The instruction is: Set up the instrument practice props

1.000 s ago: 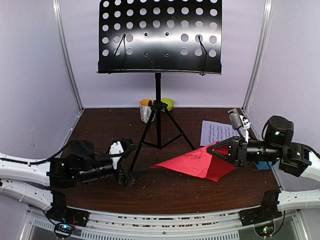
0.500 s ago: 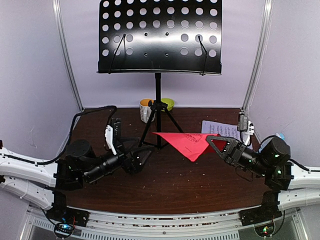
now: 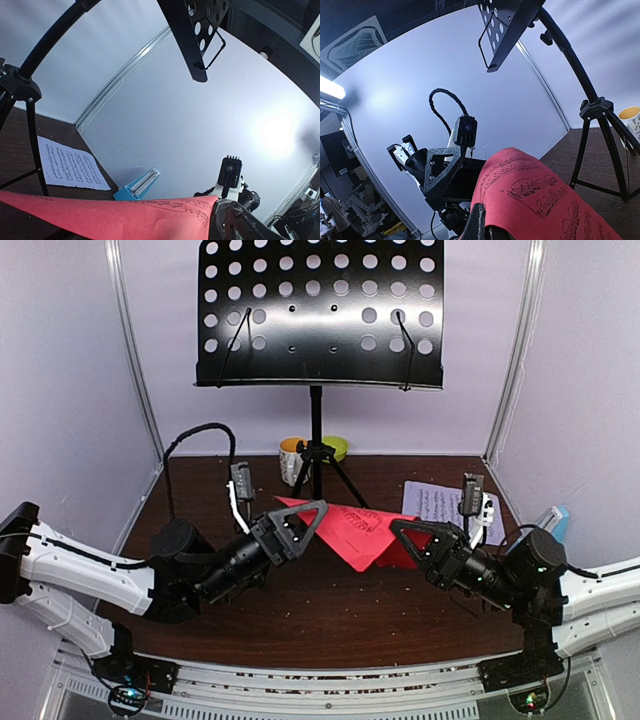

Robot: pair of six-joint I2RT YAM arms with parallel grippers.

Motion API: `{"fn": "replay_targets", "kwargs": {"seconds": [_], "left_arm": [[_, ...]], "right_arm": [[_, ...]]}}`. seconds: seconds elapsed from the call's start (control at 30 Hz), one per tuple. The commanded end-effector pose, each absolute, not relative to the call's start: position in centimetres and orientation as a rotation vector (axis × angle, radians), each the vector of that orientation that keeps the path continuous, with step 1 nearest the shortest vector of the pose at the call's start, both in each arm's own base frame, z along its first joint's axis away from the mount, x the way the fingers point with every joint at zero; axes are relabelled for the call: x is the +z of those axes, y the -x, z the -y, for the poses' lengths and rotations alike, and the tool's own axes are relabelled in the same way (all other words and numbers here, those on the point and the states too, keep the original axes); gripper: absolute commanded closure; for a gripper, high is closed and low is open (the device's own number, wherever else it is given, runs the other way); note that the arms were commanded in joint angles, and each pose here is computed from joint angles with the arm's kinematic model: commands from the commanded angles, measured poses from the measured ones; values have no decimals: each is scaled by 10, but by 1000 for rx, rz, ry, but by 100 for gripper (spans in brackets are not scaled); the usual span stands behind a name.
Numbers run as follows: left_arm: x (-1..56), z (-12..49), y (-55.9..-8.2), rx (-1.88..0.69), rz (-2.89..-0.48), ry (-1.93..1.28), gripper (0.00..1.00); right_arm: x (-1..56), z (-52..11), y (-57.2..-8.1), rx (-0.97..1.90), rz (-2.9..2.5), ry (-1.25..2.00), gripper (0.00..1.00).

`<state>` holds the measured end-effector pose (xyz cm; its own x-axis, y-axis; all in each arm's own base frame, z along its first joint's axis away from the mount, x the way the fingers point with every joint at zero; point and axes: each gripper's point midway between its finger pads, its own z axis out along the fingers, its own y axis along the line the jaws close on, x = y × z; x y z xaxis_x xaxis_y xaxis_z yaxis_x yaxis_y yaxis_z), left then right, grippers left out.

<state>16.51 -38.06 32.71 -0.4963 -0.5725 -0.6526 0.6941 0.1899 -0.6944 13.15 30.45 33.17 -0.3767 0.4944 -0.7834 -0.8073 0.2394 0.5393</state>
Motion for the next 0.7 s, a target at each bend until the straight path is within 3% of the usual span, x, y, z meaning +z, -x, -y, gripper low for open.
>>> {"fn": "replay_targets", "kwargs": {"seconds": [0.0,0.1,0.33,0.37,0.47,0.6,0.67], "left_arm": [[360,373,-162,-1644,-1303,-58,21],[357,371,-164,-1647,-1307,-26,38],[353,375,-166,-1652,-1339,-22,93],[353,375,-166,-1645,-1344,-25,100],[353,372,-166,-1574,-1385,-88,100],[341,373,-163,-1354,-1558,-315,100],[333,372,-159,-1221,-1630,-469,100]], "right_arm": [[350,-303,-130,1400,-1266,316,100],[351,-309,-122,1416,-1244,350,100],[336,-315,-118,1404,-1266,379,99],[331,-317,-118,1402,-1284,385,90],[307,-321,-117,1373,-1371,434,58],[261,-321,-113,1327,-1550,505,32],[253,-316,-101,1332,-1545,602,12]]}}
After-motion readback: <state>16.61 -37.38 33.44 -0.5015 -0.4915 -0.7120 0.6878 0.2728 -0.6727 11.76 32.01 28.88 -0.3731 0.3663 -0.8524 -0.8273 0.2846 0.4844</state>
